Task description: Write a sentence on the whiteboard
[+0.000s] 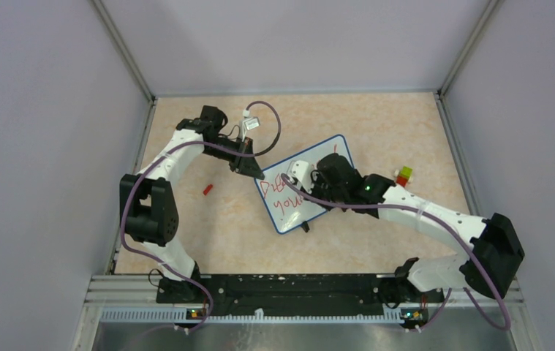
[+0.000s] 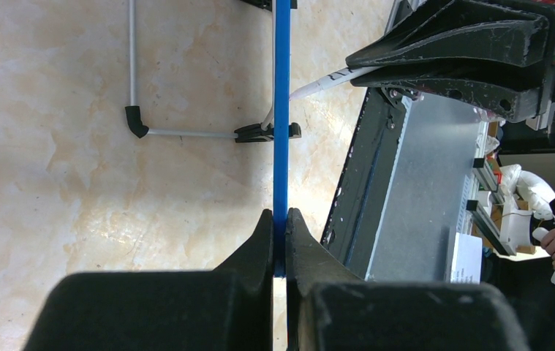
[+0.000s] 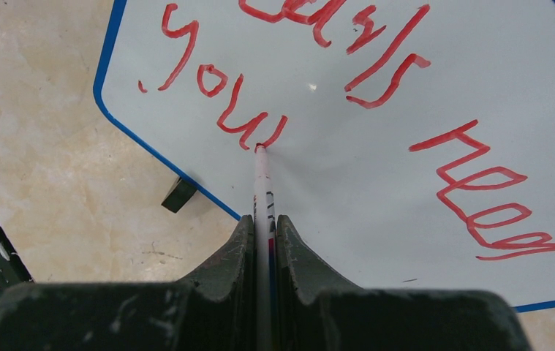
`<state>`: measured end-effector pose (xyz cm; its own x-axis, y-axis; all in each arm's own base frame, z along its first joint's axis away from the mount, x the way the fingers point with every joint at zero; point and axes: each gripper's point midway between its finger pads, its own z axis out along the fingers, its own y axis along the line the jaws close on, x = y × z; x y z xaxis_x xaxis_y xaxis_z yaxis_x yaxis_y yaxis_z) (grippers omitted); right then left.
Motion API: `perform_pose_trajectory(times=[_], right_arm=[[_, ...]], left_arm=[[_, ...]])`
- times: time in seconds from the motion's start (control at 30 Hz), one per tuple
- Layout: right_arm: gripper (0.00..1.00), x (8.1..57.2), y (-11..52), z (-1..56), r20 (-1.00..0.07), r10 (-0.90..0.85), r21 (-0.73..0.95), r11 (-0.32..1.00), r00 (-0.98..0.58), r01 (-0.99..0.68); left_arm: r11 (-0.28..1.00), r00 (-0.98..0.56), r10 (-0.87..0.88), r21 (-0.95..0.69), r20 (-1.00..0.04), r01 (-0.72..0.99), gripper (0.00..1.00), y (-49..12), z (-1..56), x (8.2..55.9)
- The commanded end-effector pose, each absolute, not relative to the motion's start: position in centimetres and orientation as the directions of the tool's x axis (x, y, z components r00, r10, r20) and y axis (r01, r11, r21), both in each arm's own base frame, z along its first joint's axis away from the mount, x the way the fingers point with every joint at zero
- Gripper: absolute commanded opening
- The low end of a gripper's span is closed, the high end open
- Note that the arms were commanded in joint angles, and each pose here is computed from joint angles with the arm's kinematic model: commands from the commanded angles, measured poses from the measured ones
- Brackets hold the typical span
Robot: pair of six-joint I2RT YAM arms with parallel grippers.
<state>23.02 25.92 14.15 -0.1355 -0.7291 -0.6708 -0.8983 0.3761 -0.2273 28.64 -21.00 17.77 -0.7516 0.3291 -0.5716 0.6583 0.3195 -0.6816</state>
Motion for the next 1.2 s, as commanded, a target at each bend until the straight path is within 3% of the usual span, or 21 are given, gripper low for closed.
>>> perform_pose_trajectory(times=[0.0,0.43,0.8,1.07,1.17], right_arm=[[0.00,25.8,26.8,17.5,-0.733,-0.672,-0.279,0.438,-0.106,-0.855],[0.00,26.8,25.3,18.2,-0.726,-0.677,-0.299,0.467,-0.119,-0.832],[0.00,22.6,26.0,19.8,-0.762,-0.634,-0.145,0.362,-0.130,-0.921],[0.00,23.6,24.0,19.4,-0.775,-0.600,-0.099,0.427,-0.199,-0.899],[0.00,23.8,23.6,19.0,-0.777,-0.591,-0.092,0.446,-0.216,-0.890]], left_arm=[[0.346,-0.737,0.337,-0.651,-0.586,0.675,0.00,-20.6,17.9,28.6],[0.353,-0.738,0.342,-0.649,-0.582,0.674,0.00,-20.6,17.6,28.8],[0.373,-0.714,0.356,-0.609,-0.602,0.700,0.00,-20.4,17.9,30.1],[0.403,-0.685,0.370,-0.555,-0.628,0.727,0.00,-20.1,18.6,31.3],[0.366,-0.678,0.384,-0.571,-0.627,0.735,0.10,-20.6,18.9,30.3]])
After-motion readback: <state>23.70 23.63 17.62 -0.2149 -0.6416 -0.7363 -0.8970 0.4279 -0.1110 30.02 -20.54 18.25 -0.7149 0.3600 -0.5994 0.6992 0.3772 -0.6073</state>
